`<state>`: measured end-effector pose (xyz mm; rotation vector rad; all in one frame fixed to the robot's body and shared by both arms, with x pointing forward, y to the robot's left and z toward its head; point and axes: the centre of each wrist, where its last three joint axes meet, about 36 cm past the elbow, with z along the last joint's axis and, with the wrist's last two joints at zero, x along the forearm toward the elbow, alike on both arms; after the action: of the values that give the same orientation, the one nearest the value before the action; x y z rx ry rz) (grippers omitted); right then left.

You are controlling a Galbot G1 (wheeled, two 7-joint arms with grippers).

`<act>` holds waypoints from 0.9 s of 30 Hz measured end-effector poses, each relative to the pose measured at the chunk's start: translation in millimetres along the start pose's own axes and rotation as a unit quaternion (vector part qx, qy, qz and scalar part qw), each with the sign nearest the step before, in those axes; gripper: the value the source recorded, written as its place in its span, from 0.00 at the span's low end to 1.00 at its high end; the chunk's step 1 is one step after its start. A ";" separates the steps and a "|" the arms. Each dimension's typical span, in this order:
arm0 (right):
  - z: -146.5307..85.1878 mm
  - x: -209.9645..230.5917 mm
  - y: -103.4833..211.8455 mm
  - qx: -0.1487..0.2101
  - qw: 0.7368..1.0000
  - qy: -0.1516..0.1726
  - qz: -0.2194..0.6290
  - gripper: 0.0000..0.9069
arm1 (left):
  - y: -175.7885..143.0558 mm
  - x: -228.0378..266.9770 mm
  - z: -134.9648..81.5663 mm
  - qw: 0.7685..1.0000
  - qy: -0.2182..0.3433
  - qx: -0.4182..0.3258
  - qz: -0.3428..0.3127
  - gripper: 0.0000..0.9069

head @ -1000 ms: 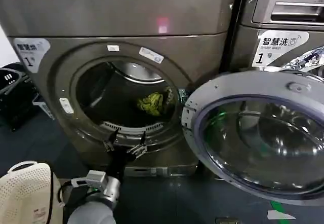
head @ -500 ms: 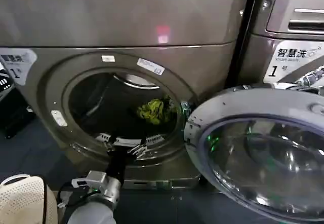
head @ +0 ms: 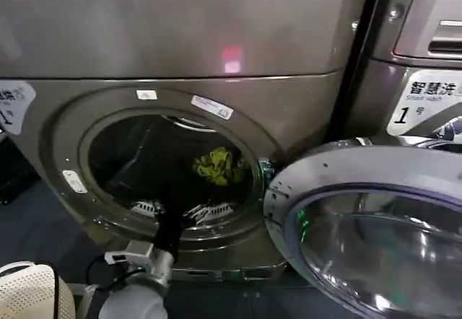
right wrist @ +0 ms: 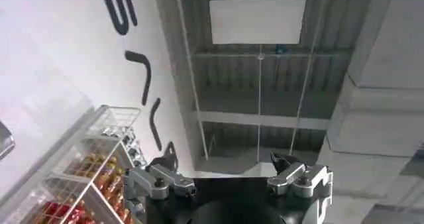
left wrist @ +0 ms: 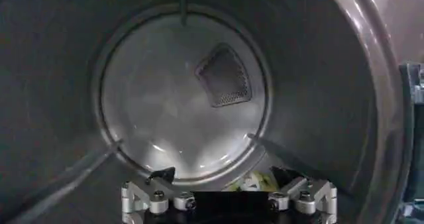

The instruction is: Grasp the clothes from the dryer.

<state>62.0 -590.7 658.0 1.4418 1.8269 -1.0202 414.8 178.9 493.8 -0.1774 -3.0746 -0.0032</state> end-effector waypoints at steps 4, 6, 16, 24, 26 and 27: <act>-0.2 2.8 1.9 -0.001 1.000 0.001 -0.003 1.00 | 3.8 -42.0 -5.4 1.000 -0.006 0.000 -0.002 1.00; -0.1 4.2 2.7 -0.002 1.000 0.002 -0.005 1.00 | 6.8 -63.2 -9.5 1.000 -0.009 0.000 -0.004 1.00; 1.3 8.9 6.0 -0.005 1.000 0.002 -0.010 1.00 | 26.8 -162.7 -29.2 1.000 -0.012 -0.005 -0.020 1.00; 3.1 10.6 10.5 -0.009 1.000 0.003 -0.014 1.00 | 43.2 -237.4 -36.5 0.999 -0.003 -0.021 -0.032 1.00; 3.1 10.6 11.2 -0.010 1.000 0.003 -0.015 1.00 | 48.1 -251.5 -37.7 0.999 0.003 -0.032 -0.030 1.00; 3.0 10.4 11.6 -0.010 1.000 0.002 -0.016 1.00 | 50.5 -257.9 -37.4 0.999 0.008 -0.039 -0.028 1.00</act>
<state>70.8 -586.5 645.4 1.4091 1.8631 -1.0123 678.7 199.3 515.1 -0.0953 -3.0642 -0.1266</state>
